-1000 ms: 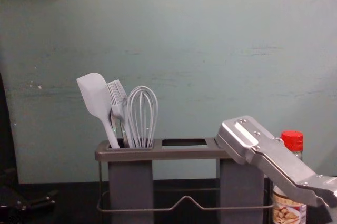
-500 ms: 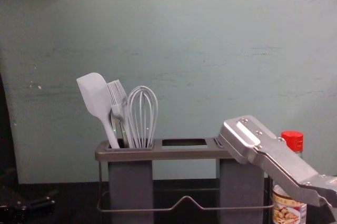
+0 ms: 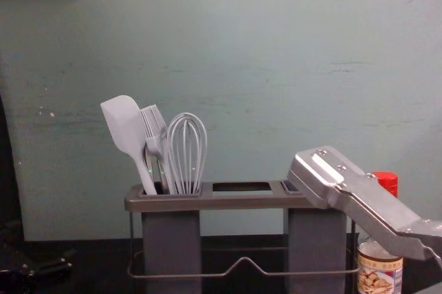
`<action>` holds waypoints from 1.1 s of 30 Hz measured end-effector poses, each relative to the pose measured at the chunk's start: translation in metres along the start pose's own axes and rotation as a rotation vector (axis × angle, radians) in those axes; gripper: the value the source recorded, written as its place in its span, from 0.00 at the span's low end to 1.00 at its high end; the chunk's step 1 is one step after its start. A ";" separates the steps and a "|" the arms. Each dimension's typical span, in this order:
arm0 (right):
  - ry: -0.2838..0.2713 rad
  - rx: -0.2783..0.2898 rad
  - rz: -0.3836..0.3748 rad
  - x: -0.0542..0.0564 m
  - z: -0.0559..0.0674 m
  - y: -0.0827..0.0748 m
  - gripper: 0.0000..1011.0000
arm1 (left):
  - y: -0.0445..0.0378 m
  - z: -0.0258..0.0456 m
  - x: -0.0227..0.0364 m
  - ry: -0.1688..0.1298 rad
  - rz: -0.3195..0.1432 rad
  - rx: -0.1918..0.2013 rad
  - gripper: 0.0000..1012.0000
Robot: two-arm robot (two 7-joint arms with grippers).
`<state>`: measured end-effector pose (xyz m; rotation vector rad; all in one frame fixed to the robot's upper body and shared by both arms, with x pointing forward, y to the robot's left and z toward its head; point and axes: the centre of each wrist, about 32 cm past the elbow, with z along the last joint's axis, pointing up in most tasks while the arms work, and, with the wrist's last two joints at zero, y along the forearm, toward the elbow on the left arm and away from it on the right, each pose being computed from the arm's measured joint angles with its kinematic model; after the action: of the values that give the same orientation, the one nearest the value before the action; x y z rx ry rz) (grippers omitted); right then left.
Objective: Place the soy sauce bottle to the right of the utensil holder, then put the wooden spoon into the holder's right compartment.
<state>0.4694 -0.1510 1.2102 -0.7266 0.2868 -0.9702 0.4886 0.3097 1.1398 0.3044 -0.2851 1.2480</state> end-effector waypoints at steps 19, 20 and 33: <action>0.004 -0.002 0.010 0.002 -0.001 0.003 0.99 | 0.0000 0.0000 0.0000 0.000 0.000 0.000 0.99; 0.003 -0.002 0.010 0.002 -0.001 0.003 0.96 | 0.0000 0.0000 0.0000 0.000 0.000 0.000 0.99; -0.006 0.007 0.009 0.001 -0.001 -0.002 0.83 | 0.0000 0.0000 0.0000 0.000 0.000 0.000 0.99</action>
<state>0.4681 -0.1525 1.2109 -0.7212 0.2807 -0.9599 0.4886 0.3097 1.1398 0.3045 -0.2850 1.2479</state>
